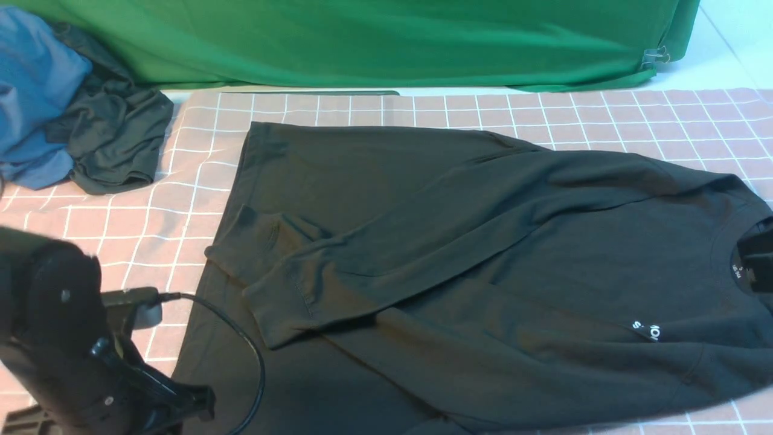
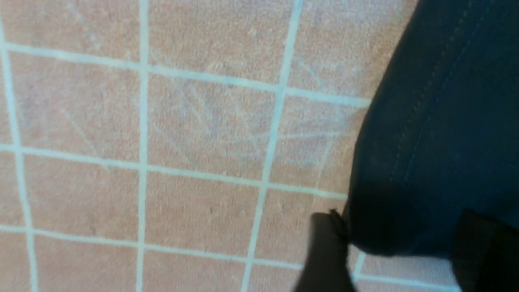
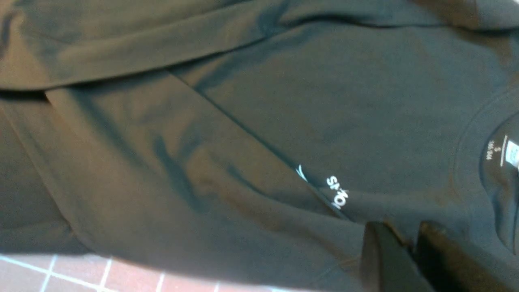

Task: Fold a long-sleeved shirt over a pink coffee tablecloth.
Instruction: 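Grasp the near edge of the shirt at its hem and shoulder corners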

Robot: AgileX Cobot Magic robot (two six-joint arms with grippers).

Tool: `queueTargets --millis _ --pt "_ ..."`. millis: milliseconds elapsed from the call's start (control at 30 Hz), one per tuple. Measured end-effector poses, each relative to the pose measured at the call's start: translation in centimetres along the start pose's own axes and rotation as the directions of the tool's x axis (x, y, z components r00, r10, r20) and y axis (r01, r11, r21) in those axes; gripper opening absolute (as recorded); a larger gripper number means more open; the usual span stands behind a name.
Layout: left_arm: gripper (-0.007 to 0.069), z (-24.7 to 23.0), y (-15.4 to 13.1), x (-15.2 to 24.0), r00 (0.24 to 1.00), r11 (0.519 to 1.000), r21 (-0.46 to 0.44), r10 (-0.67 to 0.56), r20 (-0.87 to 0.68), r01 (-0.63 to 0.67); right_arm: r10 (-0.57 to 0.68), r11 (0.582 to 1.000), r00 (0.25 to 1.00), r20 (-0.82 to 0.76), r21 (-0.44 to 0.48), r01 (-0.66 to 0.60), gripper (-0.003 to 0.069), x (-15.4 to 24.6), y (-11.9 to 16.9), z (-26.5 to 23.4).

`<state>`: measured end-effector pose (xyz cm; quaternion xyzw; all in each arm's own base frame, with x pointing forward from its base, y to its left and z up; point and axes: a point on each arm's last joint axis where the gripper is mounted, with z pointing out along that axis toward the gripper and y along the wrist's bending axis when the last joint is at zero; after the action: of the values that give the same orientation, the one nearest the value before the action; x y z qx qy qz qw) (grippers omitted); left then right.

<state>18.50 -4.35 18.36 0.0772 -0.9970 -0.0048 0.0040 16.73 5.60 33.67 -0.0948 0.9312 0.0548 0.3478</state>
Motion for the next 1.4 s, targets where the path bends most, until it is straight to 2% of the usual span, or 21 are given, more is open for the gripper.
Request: queueTargets --millis 133,333,433,533,600,700,767,967,1067,1167,1267,1333,1400 --pt "0.0584 1.1 -0.2 -0.5 1.0 1.0 -0.003 -0.004 -0.009 0.004 0.004 1.0 1.0 0.008 -0.006 -0.004 0.0148 -0.1 0.1 0.0" --pt "0.0587 3.0 -0.7 -1.1 0.995 0.999 -0.014 -0.035 -0.096 0.034 0.002 1.0 1.0 0.008 -0.006 -0.002 0.0148 -0.1 0.1 0.0" --pt "0.054 3.4 -0.9 -1.4 0.991 0.999 -0.016 -0.046 -0.125 0.044 0.002 1.0 1.0 0.008 -0.007 -0.001 0.0148 -0.1 0.1 0.0" --pt "0.0385 3.5 -1.2 -1.5 0.99 0.999 -0.002 -0.047 -0.135 0.047 0.001 1.0 1.0 0.007 -0.007 -0.001 0.0146 -0.1 0.1 0.0" --pt "0.024 3.4 -1.4 -1.7 0.989 0.998 0.016 -0.054 -0.136 0.057 0.001 1.0 1.0 -0.001 -0.005 -0.001 0.0146 0.0 0.0 0.0" --pt "0.0069 3.1 -1.6 -1.8 0.991 0.999 0.028 -0.043 -0.126 0.046 0.001 1.0 1.0 -0.02 -0.002 -0.001 0.0146 0.2 0.0 0.0" --pt "0.0047 2.7 -1.6 -1.8 0.994 0.999 0.031 -0.034 -0.108 0.038 -0.003 1.0 1.0 -0.031 0.002 0.003 0.0146 0.2 0.0 0.0" --pt "0.0046 0.1 -1.1 -1.4 1.0 0.999 0.053 -0.002 0.022 0.001 -0.053 0.997 0.993 -0.102 0.054 0.058 0.0143 0.3 -0.4 0.9" --pt "0.0046 -2.2 -0.7 -0.6 0.993 0.996 0.089 0.0 0.117 -0.01 -0.044 0.995 0.971 -0.237 0.08 0.065 0.0107 0.7 -0.6 2.5" --pt "0.0046 -3.6 -0.4 0.2 0.985 0.993 0.113 -0.01 0.171 -0.01 0.012 0.991 0.939 -0.343 0.128 0.034 0.005 1.0 -1.8 4.2" --pt "0.0046 -4.4 -0.1 0.8 0.981 0.992 0.126 -0.017 0.192 -0.007 0.104 0.983 0.901 -0.422 0.184 -0.027 0.0035 1.3 -4.0 5.4" --pt "0.0046 -4.6 -0.1 1.0 0.98 0.991 0.131 -0.021 0.197 -0.005 0.131 0.981 0.884 -0.449 0.188 -0.05 0.0035 1.5 -4.7 5.9" --pt "0.0046 -4.8 -0.1 1.1 0.98 0.991 0.137 -0.026 0.197 -0.002 0.198 0.978 0.847 -0.493 0.16 -0.135 0.0036 1.9 -6.0 6.7"
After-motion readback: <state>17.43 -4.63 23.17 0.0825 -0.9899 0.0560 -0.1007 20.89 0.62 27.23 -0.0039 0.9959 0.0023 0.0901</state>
